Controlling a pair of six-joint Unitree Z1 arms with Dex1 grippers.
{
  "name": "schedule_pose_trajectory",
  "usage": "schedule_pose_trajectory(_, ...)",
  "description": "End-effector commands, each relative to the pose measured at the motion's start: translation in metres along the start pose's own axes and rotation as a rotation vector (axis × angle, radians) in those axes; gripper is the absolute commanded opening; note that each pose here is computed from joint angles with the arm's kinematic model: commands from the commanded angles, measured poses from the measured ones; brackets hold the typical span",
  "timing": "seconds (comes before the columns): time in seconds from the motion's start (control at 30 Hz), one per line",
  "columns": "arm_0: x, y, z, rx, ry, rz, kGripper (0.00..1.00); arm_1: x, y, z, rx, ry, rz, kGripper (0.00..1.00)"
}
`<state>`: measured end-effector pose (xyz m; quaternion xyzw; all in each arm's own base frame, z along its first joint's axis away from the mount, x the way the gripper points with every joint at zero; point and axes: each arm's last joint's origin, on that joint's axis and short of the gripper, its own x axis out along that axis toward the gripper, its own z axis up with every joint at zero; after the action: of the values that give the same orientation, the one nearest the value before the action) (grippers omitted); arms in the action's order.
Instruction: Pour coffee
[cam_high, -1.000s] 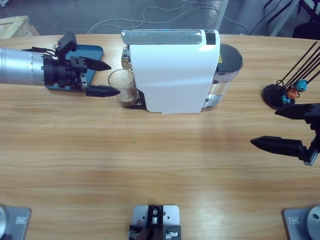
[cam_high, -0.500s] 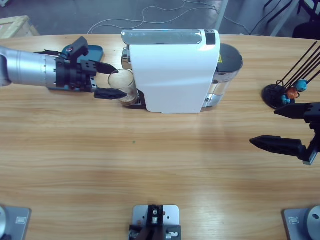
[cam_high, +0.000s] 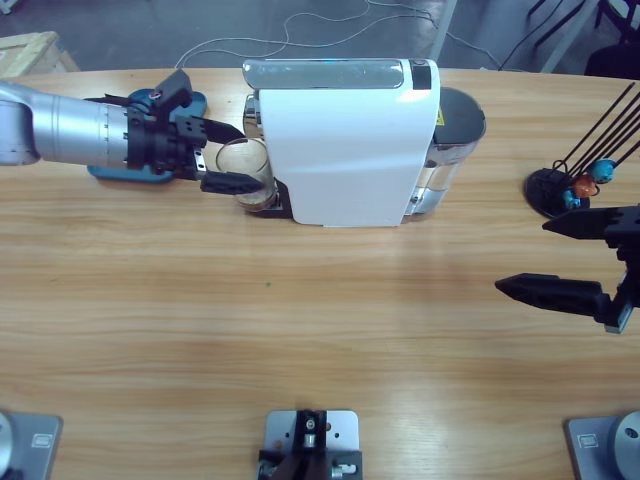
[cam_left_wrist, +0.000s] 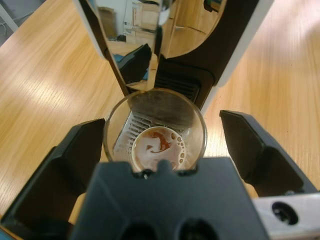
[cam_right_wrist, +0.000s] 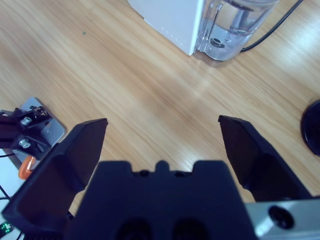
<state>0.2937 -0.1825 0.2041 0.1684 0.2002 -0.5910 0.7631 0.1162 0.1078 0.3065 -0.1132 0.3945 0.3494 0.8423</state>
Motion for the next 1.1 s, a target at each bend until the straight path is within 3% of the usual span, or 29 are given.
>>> schedule_pose_trajectory(0.03, 0.014, 0.002, -0.014, -0.030, 0.047, 0.003, 0.990, 0.012, 0.001, -0.009, -0.009, 0.055, 0.021, 1.000)
schedule_pose_trajectory(0.27, 0.018, 0.005, -0.014, -0.030, 0.046, 0.002, 0.785, 0.013, 0.001, -0.006, -0.008, 0.045, 0.019, 1.000)
schedule_pose_trajectory(0.37, 0.019, 0.006, -0.014, -0.030, 0.046, 0.001, 0.530, 0.014, 0.001, -0.005, -0.009, 0.043, 0.019, 1.000)
schedule_pose_trajectory(0.5, 0.019, 0.006, -0.014, -0.028, 0.043, -0.004, 0.029, 0.017, 0.000, -0.004, -0.007, 0.043, 0.018, 1.000)
schedule_pose_trajectory(0.7, 0.018, 0.007, -0.016, -0.030, 0.051, 0.014, 0.000, 0.017, 0.000, -0.006, -0.006, 0.042, 0.017, 1.000)
schedule_pose_trajectory(0.93, -0.005, 0.015, -0.015, -0.054, 0.001, 0.029, 0.000, 0.009, 0.000, -0.008, -0.007, 0.023, 0.014, 1.000)
schedule_pose_trajectory(1.1, -0.044, 0.021, 0.006, -0.044, -0.026, 0.203, 0.000, 0.004, 0.000, -0.012, -0.007, 0.021, 0.014, 1.000)
